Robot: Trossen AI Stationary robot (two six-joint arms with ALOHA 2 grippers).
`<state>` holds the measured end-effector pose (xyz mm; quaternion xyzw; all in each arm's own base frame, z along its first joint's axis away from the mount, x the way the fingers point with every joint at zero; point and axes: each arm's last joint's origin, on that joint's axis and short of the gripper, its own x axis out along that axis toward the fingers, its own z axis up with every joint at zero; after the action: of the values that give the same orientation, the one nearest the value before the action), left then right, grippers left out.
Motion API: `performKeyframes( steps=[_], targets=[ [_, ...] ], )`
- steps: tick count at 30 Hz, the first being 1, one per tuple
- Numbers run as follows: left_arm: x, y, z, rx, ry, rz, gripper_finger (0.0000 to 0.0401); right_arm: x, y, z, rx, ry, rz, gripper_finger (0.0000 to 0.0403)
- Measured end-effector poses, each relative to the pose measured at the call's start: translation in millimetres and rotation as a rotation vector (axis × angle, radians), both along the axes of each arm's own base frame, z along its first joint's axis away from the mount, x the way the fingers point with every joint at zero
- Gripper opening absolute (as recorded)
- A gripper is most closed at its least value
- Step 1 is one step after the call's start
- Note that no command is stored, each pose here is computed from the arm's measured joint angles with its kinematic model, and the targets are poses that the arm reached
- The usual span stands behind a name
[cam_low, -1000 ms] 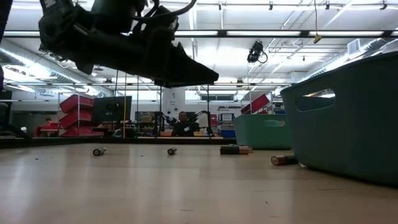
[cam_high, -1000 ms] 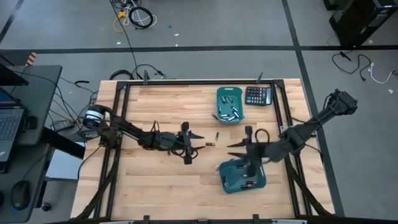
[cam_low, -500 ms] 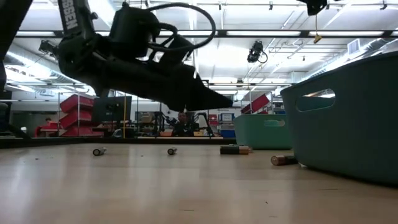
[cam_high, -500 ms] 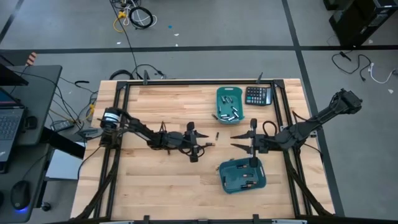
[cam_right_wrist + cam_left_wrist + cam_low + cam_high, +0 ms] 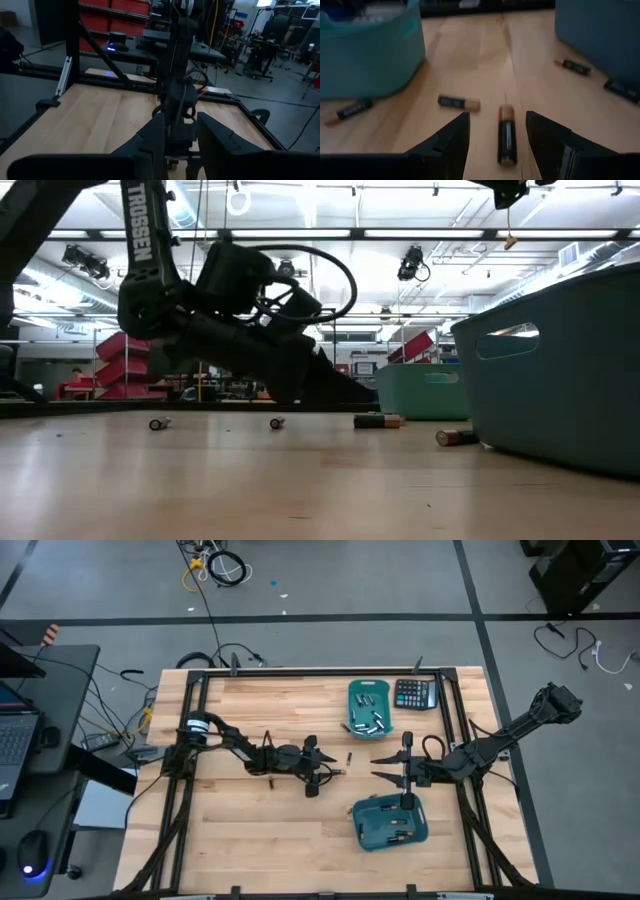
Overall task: Sort batteries
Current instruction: Put the black battery into the blue bin
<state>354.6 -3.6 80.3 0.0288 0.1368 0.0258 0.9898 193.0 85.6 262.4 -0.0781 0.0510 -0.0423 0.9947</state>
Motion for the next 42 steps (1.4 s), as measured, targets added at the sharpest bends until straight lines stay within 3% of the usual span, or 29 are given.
performKeyframes(
  steps=[33,37,42],
  targets=[
    [-3.7,1.1,-12.5,-0.026,0.128,-0.002,0.0192,1.6,-3.7,0.1,0.001,0.001,-0.018,0.0099],
    [-3.8,1.5,-12.8,-0.012,0.13,0.014,0.0172,1.6,-3.7,0.1,0.001,0.001,-0.018,0.0099],
    [-4.0,0.5,-13.0,0.005,0.133,0.006,0.0116,1.6,-3.6,0.1,0.002,0.001,-0.018,0.0099]
  ],
)
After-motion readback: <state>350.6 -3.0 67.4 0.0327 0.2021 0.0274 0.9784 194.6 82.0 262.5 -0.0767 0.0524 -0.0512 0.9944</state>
